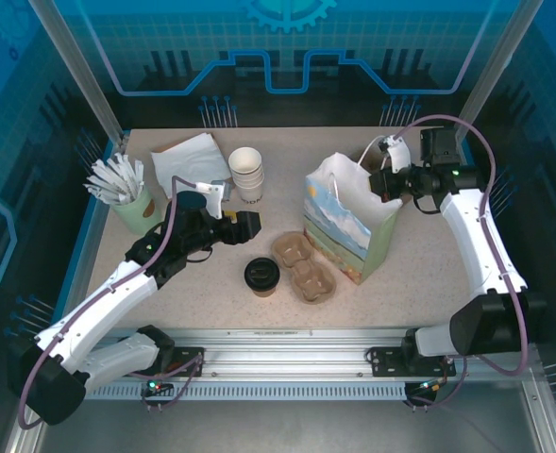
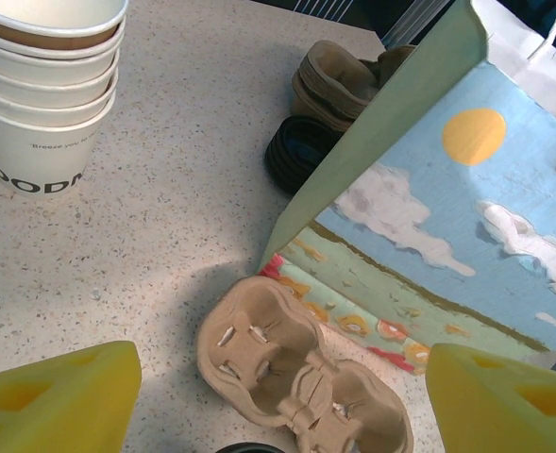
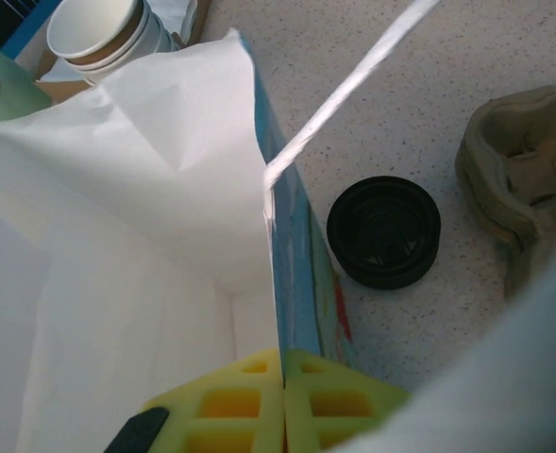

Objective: Pack the takeout coffee

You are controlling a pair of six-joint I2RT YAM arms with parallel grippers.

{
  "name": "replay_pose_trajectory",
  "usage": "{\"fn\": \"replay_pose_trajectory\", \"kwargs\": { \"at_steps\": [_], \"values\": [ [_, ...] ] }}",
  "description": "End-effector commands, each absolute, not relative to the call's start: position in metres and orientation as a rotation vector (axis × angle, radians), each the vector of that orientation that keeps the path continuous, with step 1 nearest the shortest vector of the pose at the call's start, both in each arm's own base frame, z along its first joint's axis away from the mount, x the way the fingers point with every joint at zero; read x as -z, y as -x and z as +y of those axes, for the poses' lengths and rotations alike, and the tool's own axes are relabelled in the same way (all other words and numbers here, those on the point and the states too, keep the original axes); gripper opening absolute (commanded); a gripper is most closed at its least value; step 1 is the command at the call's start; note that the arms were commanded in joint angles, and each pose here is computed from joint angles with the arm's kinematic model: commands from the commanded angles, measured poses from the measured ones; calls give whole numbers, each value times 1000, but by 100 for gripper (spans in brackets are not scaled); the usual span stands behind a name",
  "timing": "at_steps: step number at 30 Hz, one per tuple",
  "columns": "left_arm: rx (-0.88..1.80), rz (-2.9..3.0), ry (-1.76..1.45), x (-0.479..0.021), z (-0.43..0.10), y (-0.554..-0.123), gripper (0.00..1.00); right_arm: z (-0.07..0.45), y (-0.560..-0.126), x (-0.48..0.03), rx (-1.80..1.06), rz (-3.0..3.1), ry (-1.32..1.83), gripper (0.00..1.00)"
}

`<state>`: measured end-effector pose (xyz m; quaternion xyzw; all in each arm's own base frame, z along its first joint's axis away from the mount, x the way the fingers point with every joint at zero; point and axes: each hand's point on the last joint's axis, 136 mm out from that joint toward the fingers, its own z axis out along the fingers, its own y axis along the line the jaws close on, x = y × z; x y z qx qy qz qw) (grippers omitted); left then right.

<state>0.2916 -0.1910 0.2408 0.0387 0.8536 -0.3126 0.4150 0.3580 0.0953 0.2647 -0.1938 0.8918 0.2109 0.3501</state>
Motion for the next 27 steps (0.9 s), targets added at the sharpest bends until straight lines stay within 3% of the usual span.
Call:
{"fn": "replay_pose_trajectory", "kwargs": {
  "at_steps": [1,10,18,23,27],
  "values": [
    [798,2145,-109,-240,-194,-290,81,88,-360,-269,-523,2298,548,7],
    [797,2154,-109,-238,-194,-290,81,78,-367,-263,-452,2332,538,16],
    [768,2153,-127,-242,-192,-291,81,51,-353,-284,-298,2356,315,55],
    [762,2151,-134,-244,-192,-291,82,34,-331,-311,-185,2303,188,61],
    [741,2195,-123,-233,-188,-289,84,57,-299,-346,-181,2167,263,64]
  ]
}}
